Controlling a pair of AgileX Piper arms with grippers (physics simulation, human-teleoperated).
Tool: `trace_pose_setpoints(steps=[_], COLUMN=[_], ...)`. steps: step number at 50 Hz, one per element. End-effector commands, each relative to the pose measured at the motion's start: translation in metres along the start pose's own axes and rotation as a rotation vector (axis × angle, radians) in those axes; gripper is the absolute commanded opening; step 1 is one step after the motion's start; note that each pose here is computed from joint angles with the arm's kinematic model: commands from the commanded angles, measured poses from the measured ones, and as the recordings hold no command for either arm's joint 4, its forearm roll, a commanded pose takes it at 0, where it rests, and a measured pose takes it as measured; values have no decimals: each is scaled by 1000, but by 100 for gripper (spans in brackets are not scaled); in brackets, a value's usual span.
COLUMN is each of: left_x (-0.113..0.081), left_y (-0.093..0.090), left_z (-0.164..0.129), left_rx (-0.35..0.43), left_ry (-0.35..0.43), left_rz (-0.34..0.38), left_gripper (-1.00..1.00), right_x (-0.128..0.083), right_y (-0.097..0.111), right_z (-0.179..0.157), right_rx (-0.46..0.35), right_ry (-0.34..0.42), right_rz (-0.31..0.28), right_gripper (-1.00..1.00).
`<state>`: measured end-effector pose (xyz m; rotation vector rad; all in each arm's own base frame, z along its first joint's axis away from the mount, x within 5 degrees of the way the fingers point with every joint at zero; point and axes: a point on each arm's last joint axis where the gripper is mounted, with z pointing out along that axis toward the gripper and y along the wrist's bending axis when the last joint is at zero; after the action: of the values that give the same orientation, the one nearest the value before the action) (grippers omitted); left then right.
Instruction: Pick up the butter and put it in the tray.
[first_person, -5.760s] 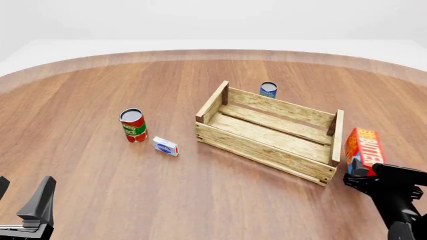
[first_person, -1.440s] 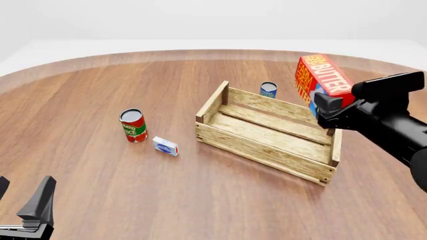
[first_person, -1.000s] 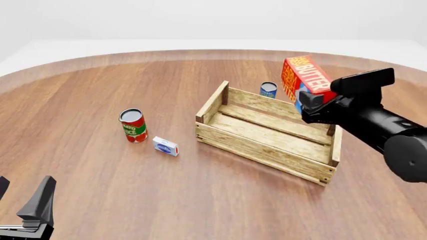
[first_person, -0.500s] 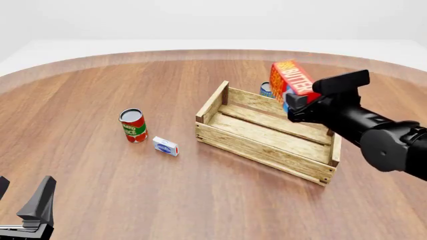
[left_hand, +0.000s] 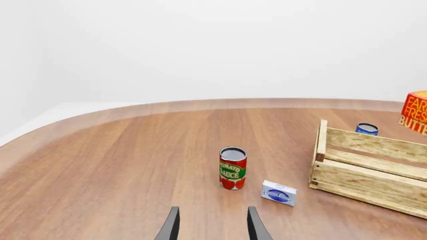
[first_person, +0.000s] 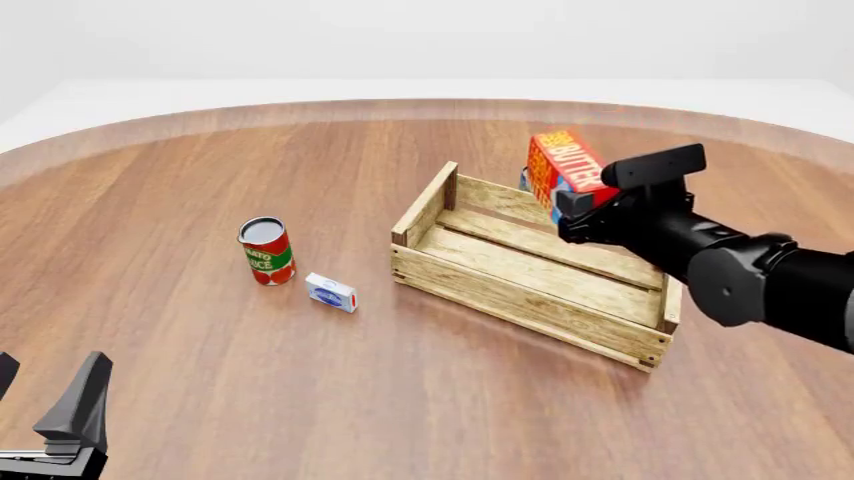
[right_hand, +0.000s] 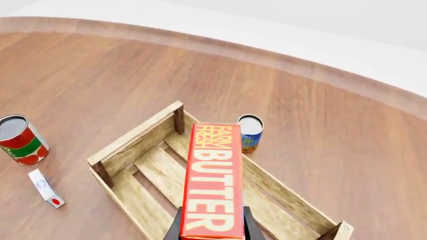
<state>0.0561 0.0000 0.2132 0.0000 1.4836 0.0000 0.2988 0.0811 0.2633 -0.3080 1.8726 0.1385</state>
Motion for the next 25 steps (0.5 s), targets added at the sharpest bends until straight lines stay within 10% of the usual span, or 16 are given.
trace_pose_setpoints(steps=[1,25], left_x=[0,0], left_y=[0,0], left_z=[0,0], left_rx=[0,0], left_ry=[0,0], left_rz=[0,0], left_gripper=[100,100], right_x=[-6,0], right_y=[0,2], right_z=[9,29], right_rx=[0,-6], right_ry=[-14,21], right_rz=[16,25], right_gripper=[-100,-100])
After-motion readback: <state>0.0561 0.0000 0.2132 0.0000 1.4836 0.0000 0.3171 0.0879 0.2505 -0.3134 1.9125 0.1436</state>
